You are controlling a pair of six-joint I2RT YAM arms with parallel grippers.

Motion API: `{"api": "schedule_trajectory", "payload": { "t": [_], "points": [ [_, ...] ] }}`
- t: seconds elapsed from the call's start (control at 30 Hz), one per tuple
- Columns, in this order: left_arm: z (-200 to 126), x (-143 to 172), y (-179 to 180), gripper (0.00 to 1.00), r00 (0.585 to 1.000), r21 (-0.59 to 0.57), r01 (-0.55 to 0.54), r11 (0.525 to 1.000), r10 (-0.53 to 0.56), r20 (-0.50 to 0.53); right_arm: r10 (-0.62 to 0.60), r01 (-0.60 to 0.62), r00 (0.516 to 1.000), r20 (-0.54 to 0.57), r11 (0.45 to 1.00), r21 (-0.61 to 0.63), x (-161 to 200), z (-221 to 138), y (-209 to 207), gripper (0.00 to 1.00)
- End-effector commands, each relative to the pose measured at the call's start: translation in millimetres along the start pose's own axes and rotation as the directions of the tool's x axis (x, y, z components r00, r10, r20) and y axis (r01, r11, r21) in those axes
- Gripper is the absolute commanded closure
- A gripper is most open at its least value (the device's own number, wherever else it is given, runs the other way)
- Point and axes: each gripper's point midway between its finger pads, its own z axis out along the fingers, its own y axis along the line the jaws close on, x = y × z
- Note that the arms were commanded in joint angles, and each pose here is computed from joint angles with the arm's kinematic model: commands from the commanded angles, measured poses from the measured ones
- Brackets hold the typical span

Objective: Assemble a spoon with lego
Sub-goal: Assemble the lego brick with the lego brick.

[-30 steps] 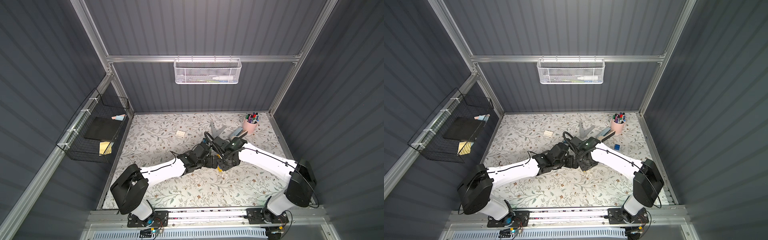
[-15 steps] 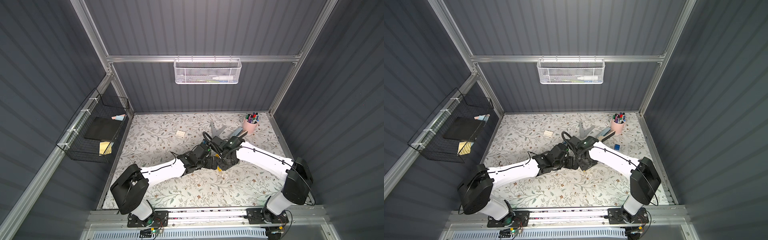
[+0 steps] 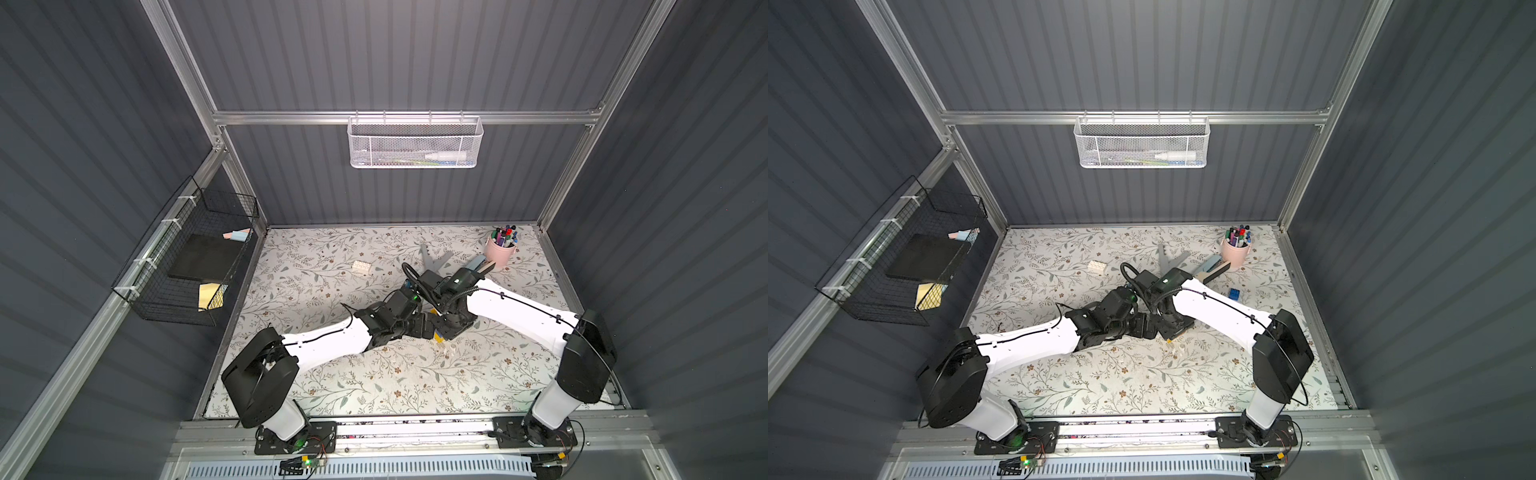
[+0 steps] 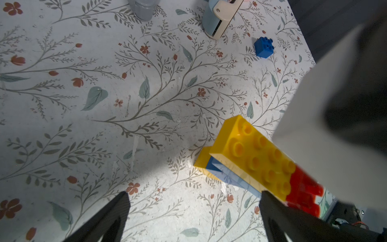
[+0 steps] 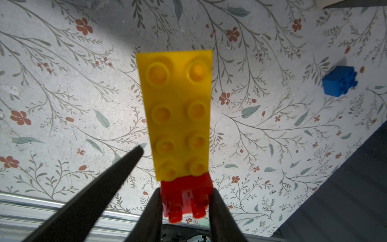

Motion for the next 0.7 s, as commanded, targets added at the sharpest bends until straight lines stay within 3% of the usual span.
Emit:
{"api": "schedule_trajectory", "payload": {
  "t": [0.0, 0.67],
  "points": [
    [5, 1, -7, 0.01, 1.000, 0.024, -0.013, 1.000, 0.014, -0.006, -0.046, 0.046, 0.999, -0.023, 0.999, -0.024, -3, 2, 11, 0.92],
    [8, 3, -7, 0.01, 1.000, 0.029, -0.009, 1.000, 0.010, -0.006, -0.050, 0.050, 0.998, -0.032, 0.999, -0.014, -23, -3, 17, 0.92]
  ]
}}
